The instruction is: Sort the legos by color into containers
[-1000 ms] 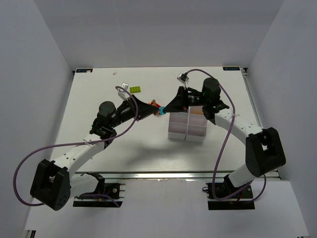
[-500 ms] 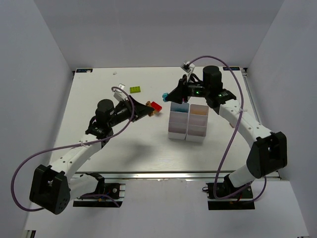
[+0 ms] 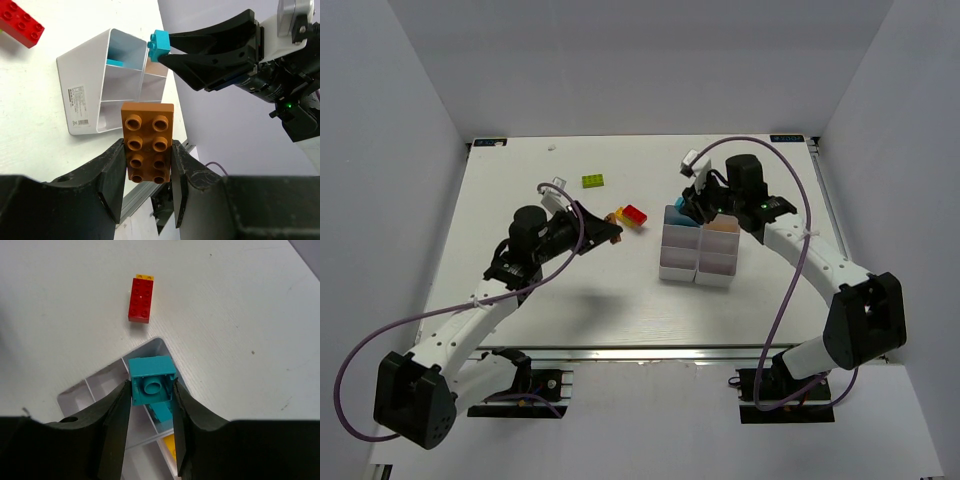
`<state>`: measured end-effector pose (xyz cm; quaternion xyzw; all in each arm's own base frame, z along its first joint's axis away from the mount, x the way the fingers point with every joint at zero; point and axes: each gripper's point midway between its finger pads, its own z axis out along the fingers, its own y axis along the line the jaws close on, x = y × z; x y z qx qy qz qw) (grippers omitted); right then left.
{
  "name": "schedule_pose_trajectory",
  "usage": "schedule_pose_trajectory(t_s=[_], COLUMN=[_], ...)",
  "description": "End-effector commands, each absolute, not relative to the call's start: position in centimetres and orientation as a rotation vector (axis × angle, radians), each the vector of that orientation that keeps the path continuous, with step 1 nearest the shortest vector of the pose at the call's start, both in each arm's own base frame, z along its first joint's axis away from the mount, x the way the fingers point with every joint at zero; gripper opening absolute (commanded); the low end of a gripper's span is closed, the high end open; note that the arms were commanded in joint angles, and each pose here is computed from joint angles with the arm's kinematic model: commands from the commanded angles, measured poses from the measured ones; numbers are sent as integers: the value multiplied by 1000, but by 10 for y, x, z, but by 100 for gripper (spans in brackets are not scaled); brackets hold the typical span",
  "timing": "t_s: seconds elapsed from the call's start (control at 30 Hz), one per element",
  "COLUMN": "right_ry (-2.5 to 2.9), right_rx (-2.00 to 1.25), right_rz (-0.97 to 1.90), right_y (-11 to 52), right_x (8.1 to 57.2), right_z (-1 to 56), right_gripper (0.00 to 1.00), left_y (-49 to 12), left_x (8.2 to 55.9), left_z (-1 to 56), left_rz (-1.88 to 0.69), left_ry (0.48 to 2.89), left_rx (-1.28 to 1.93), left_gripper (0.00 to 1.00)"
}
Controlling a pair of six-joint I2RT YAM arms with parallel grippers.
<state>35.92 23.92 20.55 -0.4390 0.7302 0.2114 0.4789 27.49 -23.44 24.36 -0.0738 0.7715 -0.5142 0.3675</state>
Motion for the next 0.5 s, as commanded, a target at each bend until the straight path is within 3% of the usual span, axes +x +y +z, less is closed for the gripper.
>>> schedule_pose_trajectory(t_s=[0.0, 0.1, 0.47], right_ry=[1696, 1705, 1723], right_rx=[-1177, -1195, -1206], right_rz=[409, 394, 368], right_y=[234, 231, 232], right_x=[362, 363, 372], right_z=[208, 199, 181], right_gripper=[0, 0, 17], left_y=[-228, -226, -226], left_x=[272, 271, 269], left_z=[240, 239, 240], left_rz=[-1289, -1289, -1299], left_ry=[1982, 1979, 1970], left_rx=[-201, -209, -213], left_gripper=[8, 8, 8])
